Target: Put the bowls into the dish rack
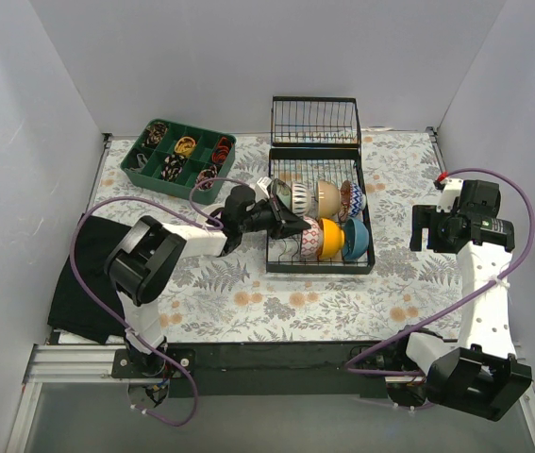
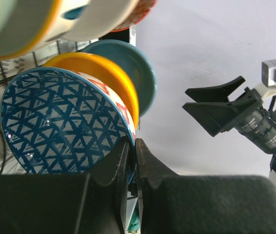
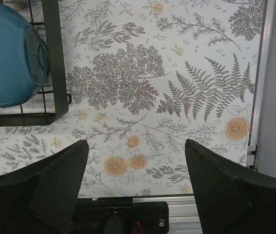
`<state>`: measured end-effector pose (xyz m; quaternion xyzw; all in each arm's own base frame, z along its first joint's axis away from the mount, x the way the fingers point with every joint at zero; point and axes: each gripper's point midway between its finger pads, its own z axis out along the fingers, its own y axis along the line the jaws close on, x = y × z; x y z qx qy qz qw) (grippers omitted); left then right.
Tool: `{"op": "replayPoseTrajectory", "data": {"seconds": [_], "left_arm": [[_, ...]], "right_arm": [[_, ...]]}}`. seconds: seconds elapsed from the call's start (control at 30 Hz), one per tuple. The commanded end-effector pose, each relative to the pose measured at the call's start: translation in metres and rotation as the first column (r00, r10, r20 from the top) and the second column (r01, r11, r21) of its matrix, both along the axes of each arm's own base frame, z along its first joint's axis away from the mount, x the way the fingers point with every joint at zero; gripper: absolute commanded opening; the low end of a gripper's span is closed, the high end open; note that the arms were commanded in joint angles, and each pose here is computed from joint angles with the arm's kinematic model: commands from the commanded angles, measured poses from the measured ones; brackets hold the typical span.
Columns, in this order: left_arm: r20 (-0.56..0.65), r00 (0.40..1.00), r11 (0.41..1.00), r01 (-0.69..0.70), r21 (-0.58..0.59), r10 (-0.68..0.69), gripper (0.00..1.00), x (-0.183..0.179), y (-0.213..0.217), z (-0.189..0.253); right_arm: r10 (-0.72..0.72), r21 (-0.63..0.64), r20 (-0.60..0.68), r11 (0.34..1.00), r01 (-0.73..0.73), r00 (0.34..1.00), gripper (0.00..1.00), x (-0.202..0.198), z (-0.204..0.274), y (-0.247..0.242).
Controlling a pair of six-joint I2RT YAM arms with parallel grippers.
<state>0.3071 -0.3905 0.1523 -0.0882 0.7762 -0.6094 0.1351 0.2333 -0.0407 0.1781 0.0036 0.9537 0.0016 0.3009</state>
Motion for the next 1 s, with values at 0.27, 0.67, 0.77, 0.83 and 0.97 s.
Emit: {"op": "replayPoseTrajectory", "data": {"seconds": [0.27,0.67,0.77,0.83,0.97], "left_arm": [[0.015,1.0,0.999,0.01,-0.049,-0.009,0.0,-0.002,-0.003,0.009],[0.003,1.0,0.999,-0.021,0.037,0.021,0.17,-0.007,0.01,-0.001],[0.053,0.999,0.998,-0.003,0.067,0.0,0.33,-0.008,0.011,0.001],[0.065,0.998,0.996,-0.006,0.092,0.0,0.4,-0.009,0.015,0.006],[0.111,0.994,0.977,-0.023,0.211,0.0,0.46,-0.008,0.031,0.01]], "right_arm": [[0.005,-0.022,0.014,1.0,-0.005,1.0,0.88,0.007,0.003,-0.005],[0.012,-0.011,0.032,1.0,-0.012,0.999,0.88,0.008,0.002,-0.002],[0.013,-0.013,0.044,1.0,-0.012,0.999,0.88,0.007,0.005,-0.002],[0.012,-0.018,0.057,1.0,-0.011,0.998,0.88,0.006,0.008,-0.002],[0.008,-0.018,0.075,1.0,-0.007,0.997,0.89,0.005,0.012,-0.002]]}}
